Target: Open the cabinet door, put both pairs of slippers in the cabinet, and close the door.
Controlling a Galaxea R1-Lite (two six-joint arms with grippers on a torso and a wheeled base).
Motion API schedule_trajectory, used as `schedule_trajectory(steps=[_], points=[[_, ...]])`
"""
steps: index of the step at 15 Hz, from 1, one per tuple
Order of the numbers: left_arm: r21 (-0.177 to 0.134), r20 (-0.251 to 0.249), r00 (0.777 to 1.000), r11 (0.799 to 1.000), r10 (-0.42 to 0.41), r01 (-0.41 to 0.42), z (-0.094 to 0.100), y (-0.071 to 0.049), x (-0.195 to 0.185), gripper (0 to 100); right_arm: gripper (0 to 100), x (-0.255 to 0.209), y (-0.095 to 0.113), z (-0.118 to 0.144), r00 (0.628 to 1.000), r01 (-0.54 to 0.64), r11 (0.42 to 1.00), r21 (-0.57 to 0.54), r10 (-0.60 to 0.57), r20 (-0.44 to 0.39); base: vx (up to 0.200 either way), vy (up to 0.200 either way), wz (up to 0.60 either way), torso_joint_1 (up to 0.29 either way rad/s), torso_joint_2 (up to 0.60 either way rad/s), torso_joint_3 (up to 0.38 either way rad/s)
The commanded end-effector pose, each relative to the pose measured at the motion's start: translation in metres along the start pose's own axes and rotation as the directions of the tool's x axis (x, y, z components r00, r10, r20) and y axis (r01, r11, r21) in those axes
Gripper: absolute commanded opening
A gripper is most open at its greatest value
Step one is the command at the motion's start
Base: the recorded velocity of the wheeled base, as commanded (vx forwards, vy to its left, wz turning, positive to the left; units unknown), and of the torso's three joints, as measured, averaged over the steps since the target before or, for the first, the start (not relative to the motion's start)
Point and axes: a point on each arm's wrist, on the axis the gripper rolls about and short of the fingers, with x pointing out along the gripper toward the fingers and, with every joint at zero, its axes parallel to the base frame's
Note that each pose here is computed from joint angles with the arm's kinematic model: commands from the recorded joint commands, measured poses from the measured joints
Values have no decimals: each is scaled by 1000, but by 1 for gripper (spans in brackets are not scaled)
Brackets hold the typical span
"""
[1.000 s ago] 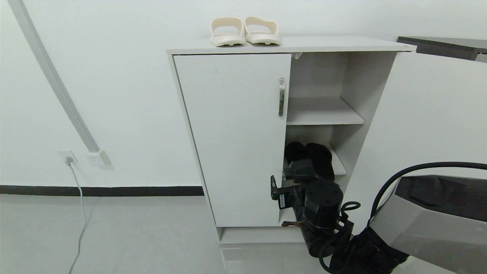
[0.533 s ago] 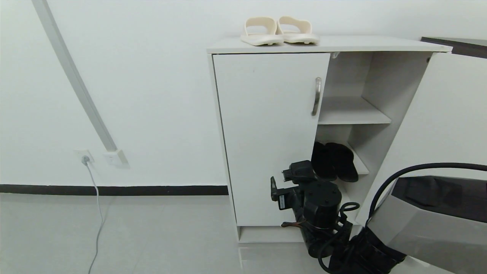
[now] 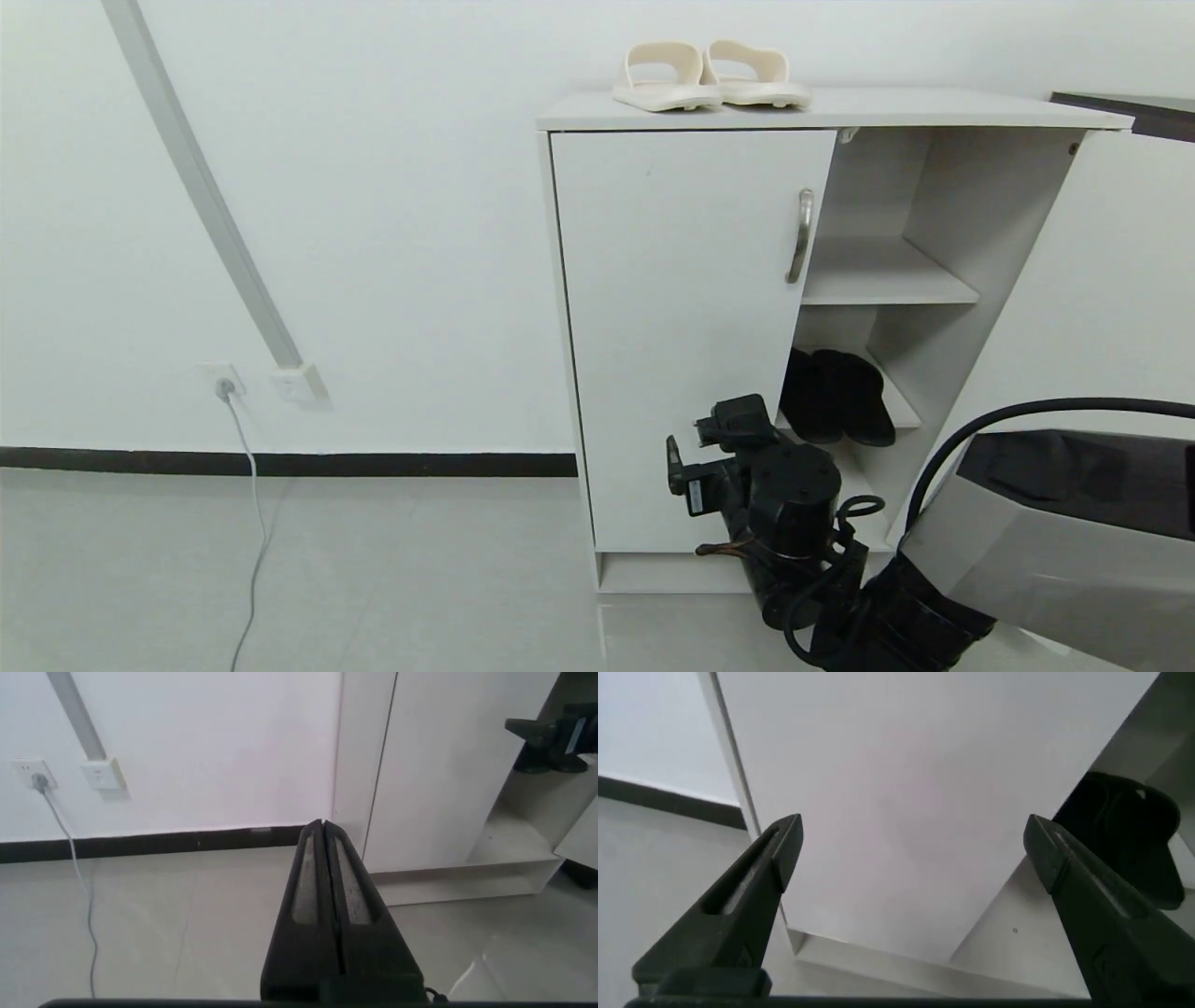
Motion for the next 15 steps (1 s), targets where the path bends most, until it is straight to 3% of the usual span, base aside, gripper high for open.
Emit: schedule_trajectory(steps=[1,15], points=[[0,-1,1000,1000,0,0,0,0,0,0,100,0,-1,-2,1000,2,1000,-6,-2,-6,0,0,0,0,0,0],[0,-1,1000,1000,1,-1,0,0,0,0,100,-1,-2,-4,1000,3,1000,-18,-3,-13,0,0,0,0,-11,-12]])
